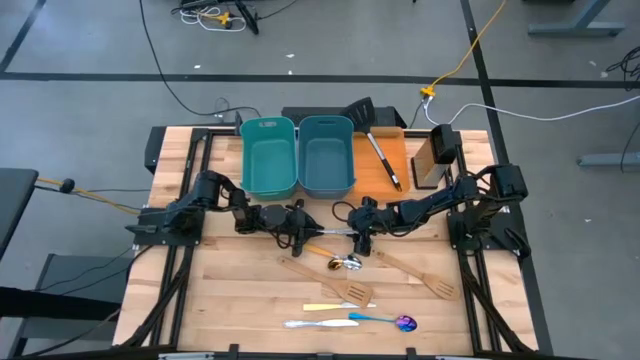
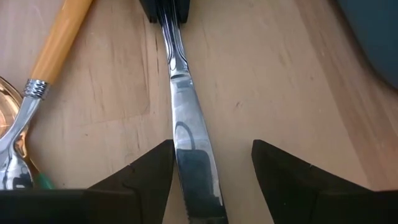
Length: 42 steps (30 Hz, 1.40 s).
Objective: Pick & Place Kitchen Items
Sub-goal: Put the top silver table knife into the blue bin
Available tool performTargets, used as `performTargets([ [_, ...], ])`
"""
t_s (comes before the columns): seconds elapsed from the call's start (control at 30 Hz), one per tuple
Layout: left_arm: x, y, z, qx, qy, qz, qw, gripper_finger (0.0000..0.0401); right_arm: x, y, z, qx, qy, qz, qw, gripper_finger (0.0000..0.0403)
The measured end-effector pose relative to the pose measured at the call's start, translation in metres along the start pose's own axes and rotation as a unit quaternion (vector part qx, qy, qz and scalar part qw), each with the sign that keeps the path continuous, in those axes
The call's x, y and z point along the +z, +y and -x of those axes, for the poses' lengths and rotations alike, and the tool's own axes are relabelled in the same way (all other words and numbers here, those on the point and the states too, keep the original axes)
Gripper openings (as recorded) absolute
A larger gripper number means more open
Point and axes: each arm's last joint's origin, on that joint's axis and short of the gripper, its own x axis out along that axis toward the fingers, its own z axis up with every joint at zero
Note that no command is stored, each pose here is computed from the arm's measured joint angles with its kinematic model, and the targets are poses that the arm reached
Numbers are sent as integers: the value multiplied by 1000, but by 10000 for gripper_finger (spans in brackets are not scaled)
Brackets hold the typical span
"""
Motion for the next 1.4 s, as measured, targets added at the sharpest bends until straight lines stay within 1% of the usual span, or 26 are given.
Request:
performTargets([
  [0.6,2,-1,0,-11,-15,10,1000,67,-2,4,1,-5,4,0,1000,228],
  [0.7,3,-1,0,-12,-17,14,1000,67,-2,4,1,-6,6,0,1000,222],
  [0.97,3,-1,0,-19,-20,14,1000,67,-2,4,1,-4,8,1,1000,177],
  [1.2,4,-1,0,-22,-22,15,999,67,-3,4,1,0,9,2,1000,119],
  [1.27,4,-2,0,-26,-23,14,999,67,-3,5,1,3,9,12,1000,102],
  [1.4,4,-2,0,-29,-22,13,999,67,-3,5,1,5,10,14,1000,95],
])
